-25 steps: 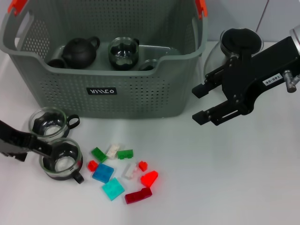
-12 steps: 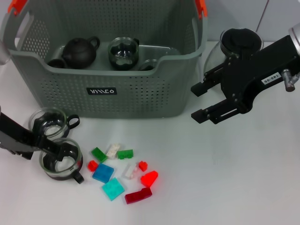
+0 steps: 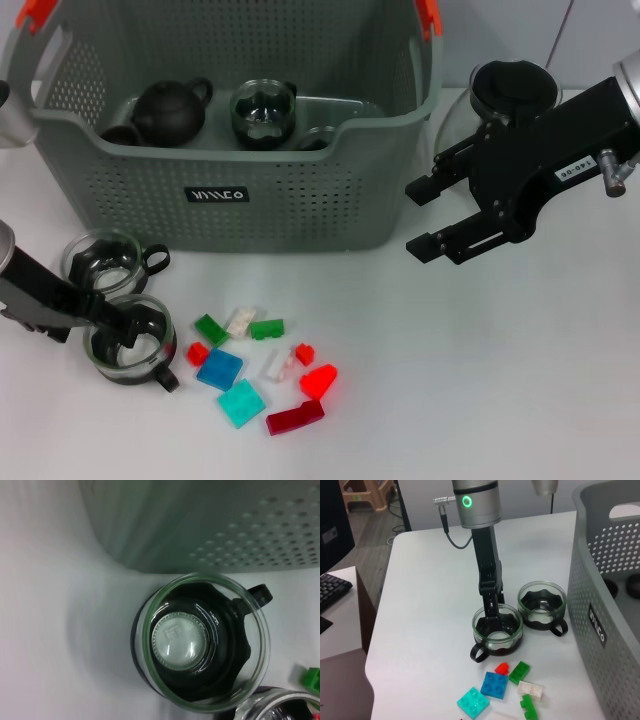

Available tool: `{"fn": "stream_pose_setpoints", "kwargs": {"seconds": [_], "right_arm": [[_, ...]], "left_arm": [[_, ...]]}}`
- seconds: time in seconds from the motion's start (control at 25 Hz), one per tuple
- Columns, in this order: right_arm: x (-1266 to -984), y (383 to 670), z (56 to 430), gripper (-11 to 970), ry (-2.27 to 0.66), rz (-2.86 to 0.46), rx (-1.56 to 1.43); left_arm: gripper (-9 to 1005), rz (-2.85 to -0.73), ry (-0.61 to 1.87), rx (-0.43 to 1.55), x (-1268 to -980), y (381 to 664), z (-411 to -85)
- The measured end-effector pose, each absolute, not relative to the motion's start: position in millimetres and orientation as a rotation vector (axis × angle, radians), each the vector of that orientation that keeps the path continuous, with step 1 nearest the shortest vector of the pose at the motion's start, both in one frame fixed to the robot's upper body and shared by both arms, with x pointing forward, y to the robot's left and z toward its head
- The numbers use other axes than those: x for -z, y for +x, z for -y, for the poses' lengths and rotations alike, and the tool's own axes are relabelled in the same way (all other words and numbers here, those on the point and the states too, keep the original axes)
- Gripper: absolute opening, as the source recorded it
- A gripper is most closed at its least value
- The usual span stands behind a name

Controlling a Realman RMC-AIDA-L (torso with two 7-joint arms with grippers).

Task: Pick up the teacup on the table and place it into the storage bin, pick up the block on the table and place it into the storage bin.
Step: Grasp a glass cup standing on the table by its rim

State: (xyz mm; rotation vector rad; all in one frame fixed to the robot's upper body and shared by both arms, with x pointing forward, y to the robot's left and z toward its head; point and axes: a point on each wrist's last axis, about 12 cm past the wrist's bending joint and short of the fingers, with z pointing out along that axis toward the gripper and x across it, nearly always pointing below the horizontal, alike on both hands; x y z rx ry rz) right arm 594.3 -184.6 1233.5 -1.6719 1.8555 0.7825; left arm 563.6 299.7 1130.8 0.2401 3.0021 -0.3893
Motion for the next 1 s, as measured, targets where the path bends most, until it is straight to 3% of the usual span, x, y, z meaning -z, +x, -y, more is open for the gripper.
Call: {"fn": "stream_pose_setpoints", "kwargs": {"seconds": [0.68, 0.92, 1.0], "right_arm": [[-1232.2, 595.0, 185.2, 678, -1.666, -1.854, -0.779], [-1232.7, 595.2, 185.3, 678, -1.665, -1.851, -0.779], [-1233.1, 595.2, 185.4, 678, -1.663, -1.849, -0.779]], "left_arm": [[908, -3.023, 0.298, 0.37, -1128.0, 565.2, -288.1], [706, -3.026, 0.308, 0.372, -1126.9, 564.9, -287.9], [465, -3.028, 0.316, 0.37, -1126.2, 564.6, -287.5]]}}
